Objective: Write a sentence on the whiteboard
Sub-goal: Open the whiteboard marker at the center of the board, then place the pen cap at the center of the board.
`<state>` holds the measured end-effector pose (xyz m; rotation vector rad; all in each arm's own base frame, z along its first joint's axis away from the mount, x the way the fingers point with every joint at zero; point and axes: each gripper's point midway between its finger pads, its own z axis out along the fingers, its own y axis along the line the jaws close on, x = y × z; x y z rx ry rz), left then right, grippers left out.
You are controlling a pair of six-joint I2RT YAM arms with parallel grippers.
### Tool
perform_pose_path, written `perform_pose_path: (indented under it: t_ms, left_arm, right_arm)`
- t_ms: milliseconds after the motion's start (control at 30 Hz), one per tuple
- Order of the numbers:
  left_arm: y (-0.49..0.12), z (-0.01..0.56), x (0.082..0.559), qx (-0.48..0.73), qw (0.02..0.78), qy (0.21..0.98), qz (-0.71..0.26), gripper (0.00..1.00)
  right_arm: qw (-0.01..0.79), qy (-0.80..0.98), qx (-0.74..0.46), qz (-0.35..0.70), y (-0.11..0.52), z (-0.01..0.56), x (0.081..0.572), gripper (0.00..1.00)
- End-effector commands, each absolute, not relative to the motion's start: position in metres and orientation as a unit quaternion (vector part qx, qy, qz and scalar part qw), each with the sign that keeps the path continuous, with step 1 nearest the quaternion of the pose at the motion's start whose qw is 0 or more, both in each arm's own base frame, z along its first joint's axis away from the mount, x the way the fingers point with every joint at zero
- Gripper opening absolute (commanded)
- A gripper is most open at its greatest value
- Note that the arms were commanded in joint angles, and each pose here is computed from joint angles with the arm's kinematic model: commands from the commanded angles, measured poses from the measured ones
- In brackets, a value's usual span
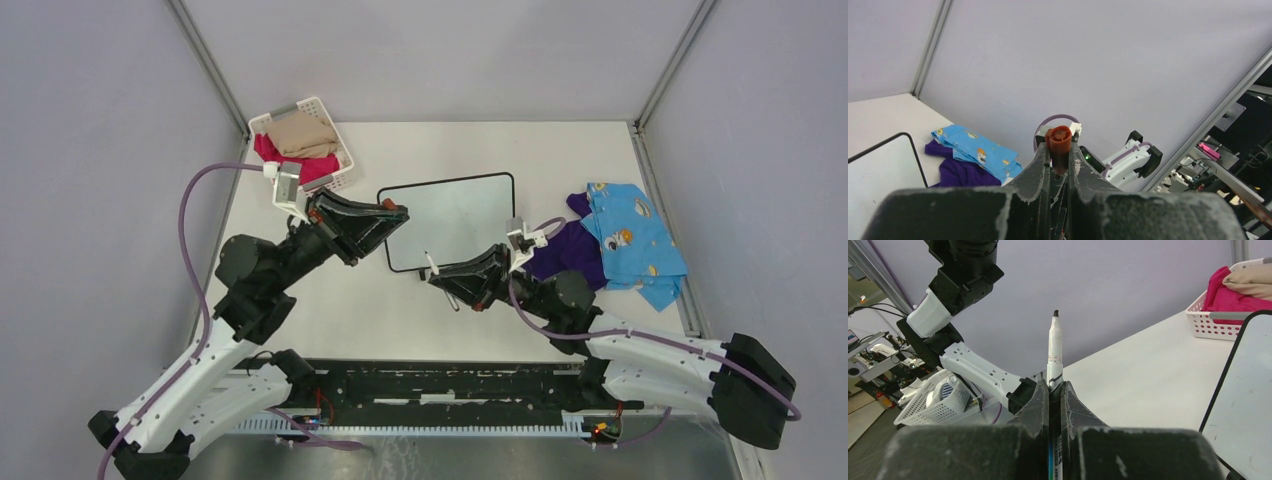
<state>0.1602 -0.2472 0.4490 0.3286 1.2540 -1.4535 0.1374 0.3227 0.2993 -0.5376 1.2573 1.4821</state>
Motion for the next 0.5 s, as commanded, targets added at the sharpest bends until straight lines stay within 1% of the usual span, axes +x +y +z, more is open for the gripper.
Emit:
perform_pose_path:
  t_ms: [0, 100, 167, 200, 267, 333, 400, 467]
  left_arm:
    - [-0.237, 0.476, 0.159, 0.122, 0.586, 0.502, -0.624, 0.02]
    - [-0.231, 0.459, 0.172, 0.105, 0.599, 0.541, -0.581, 0.02]
    - [-0.218, 0.437, 0.189, 0.08, 0.613, 0.591, -0.519, 0.02]
    - [-0.208, 0.415, 0.198, 0.064, 0.609, 0.633, -0.473, 0.02]
    - [-0.18, 0.38, 0.218, 0.02, 0.614, 0.695, -0.374, 0.02]
    - [-0.146, 0.342, 0.231, -0.024, 0.603, 0.753, -0.262, 0.02]
    - [-0.104, 0.299, 0.238, -0.08, 0.572, 0.805, -0.134, 0.02]
    - [-0.086, 0.265, 0.238, -0.077, 0.533, 0.841, -0.046, 0.02]
  right_arm:
    - [0.558, 0.497, -0.226, 0.625, 0.315, 0.318, 0.133, 0.0]
    - [0.574, 0.518, -0.229, 0.591, 0.311, 0.311, 0.142, 0.0]
    - [0.587, 0.555, -0.23, 0.543, 0.303, 0.295, 0.154, 0.0]
    - [0.594, 0.58, -0.224, 0.51, 0.296, 0.284, 0.162, 0.0]
    - [0.606, 0.624, -0.215, 0.444, 0.278, 0.262, 0.177, 0.0]
    - [0.614, 0.663, -0.202, 0.378, 0.255, 0.239, 0.188, 0.0]
    - [0.614, 0.69, -0.191, 0.334, 0.236, 0.219, 0.193, 0.0]
    - [0.613, 0.705, -0.179, 0.309, 0.222, 0.203, 0.194, 0.0]
